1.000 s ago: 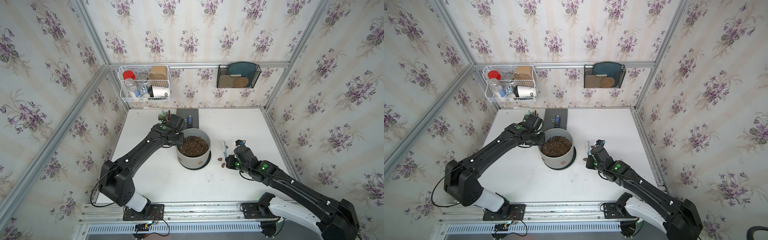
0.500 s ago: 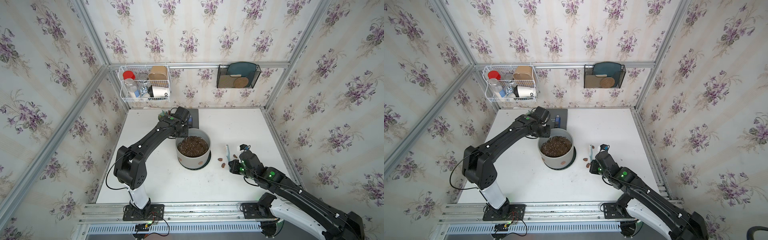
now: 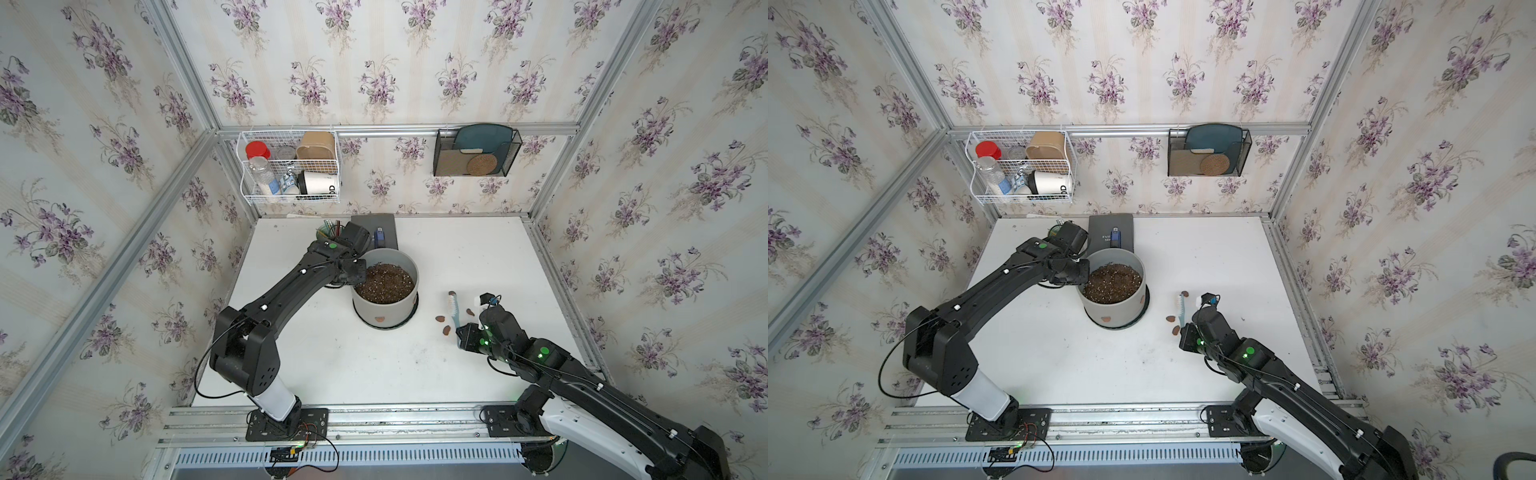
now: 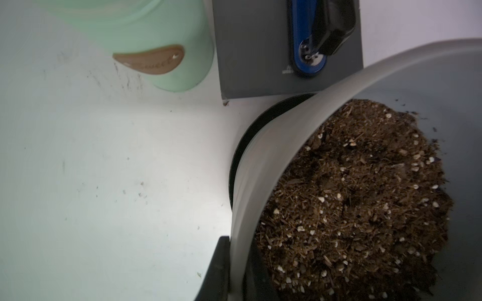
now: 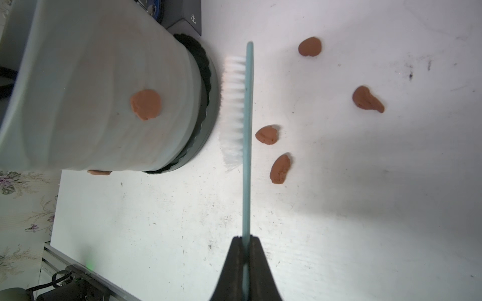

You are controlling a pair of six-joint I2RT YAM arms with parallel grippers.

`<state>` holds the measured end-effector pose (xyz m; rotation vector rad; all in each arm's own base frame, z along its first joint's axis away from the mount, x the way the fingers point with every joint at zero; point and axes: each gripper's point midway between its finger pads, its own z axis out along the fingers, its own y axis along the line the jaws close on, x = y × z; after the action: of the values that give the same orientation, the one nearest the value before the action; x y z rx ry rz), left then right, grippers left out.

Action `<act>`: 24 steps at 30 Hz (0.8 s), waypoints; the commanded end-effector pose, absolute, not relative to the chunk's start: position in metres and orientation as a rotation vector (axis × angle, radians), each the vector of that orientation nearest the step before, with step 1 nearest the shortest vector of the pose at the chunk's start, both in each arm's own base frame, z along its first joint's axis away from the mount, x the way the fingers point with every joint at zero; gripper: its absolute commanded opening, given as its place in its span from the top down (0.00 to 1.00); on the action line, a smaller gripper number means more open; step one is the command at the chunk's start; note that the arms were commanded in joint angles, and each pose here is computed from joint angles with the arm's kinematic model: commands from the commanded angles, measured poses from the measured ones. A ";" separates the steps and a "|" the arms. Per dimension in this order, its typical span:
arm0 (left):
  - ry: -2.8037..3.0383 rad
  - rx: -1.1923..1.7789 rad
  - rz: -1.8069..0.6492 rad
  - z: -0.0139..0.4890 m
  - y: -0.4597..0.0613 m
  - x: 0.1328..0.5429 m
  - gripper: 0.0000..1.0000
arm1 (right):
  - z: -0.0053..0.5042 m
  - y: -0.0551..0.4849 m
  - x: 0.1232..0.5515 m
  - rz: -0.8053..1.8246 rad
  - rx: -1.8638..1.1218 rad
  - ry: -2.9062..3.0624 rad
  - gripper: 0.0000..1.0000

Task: Scrub the dried mud off the ceramic pot
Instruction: Rotate the pot on the tray.

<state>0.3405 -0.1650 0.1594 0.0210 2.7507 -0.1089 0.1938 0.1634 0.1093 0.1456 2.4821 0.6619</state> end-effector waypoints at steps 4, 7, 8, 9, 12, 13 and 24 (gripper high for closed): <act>2.765 0.057 -0.360 0.162 -0.192 0.325 0.81 | 0.108 0.182 0.195 0.712 0.140 2.472 1.00; 2.755 0.066 -0.357 0.160 -0.195 0.332 0.70 | 0.102 0.187 0.191 0.687 0.132 2.490 1.00; 2.750 0.062 -0.330 0.160 -0.193 0.336 0.68 | 0.100 0.188 0.191 0.677 0.129 2.494 1.00; 2.741 0.057 -0.303 0.161 -0.191 0.342 0.66 | 0.098 0.190 0.190 0.670 0.126 2.500 1.00; 2.724 0.048 -0.245 0.165 -0.187 0.355 0.61 | 0.094 0.192 0.187 0.664 0.122 2.508 1.00; 2.715 0.055 -0.231 0.166 -0.186 0.358 0.59 | 0.093 0.193 0.187 0.665 0.122 2.508 1.00; 2.734 0.027 -0.197 0.161 -0.183 0.360 0.77 | 0.098 0.193 0.188 0.659 0.133 2.505 1.00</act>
<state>0.3650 -0.1796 0.1558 0.0497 2.7398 -0.1459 0.1853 0.1935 0.0940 0.1187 2.5216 0.6650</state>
